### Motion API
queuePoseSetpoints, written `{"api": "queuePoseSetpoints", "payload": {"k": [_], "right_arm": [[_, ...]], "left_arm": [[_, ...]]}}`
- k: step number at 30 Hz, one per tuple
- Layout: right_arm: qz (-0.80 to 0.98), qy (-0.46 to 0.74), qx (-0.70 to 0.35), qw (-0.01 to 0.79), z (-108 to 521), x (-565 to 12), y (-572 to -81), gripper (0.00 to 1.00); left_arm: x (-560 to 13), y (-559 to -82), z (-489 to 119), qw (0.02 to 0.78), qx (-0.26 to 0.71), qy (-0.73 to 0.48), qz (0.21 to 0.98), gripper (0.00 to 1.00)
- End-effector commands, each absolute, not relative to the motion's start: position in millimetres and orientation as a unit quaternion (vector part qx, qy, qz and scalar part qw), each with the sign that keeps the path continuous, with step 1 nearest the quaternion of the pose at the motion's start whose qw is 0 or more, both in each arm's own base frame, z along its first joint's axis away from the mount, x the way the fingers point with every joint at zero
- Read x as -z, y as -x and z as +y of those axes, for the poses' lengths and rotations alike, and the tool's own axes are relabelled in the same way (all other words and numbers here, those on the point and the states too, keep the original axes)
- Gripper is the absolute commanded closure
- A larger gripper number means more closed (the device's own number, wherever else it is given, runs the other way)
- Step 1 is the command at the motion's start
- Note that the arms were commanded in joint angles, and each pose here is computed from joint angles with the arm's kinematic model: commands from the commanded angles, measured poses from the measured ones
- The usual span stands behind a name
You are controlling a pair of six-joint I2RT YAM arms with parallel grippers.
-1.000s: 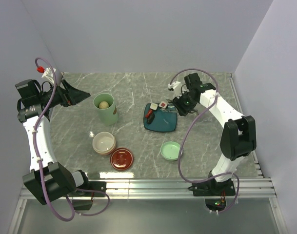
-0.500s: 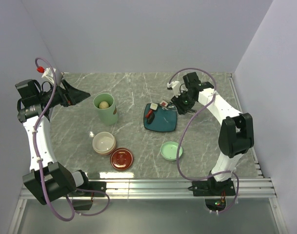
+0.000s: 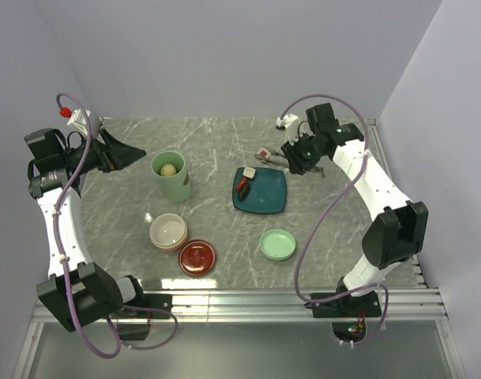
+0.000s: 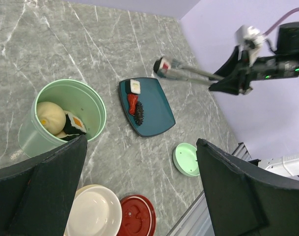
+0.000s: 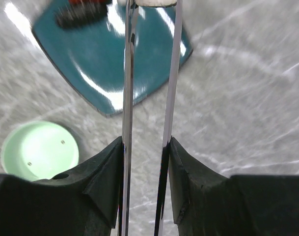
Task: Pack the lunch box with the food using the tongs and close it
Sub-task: Pick up the food using the clamp, then place the food into the lunch box
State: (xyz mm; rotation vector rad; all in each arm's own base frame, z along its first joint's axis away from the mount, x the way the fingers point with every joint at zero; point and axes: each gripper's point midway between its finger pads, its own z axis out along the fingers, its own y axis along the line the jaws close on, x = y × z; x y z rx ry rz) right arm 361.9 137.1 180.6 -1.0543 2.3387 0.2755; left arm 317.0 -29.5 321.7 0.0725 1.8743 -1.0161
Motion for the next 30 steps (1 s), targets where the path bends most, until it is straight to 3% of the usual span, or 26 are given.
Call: {"api": "queuePoseSetpoints", "payload": {"k": [1,9,19,30], "right_arm": [[0.834,0.403,-0.14,0.35,166,-251,-356,0.6],[0.777,0.45,-0.194,0.396,249,-314,-342,0.6],[0.75,0.496,-0.246,0.361,335,-297,-323,0.59],[0.741,0.506,-0.269,0.35,377,-287,-318,0.59]], "left_arm": [[-330,-314,-31,0.498,0.415,-0.047,0.76,0.01],[-329,-313,-31,0.498,0.416,-0.039,0.76,0.01],[-329,-315,-30,0.502,0.408,-0.034,0.762,0.01],[-322,-317,-28,0.496,0.411,-0.026,0.764,0.01]]}}
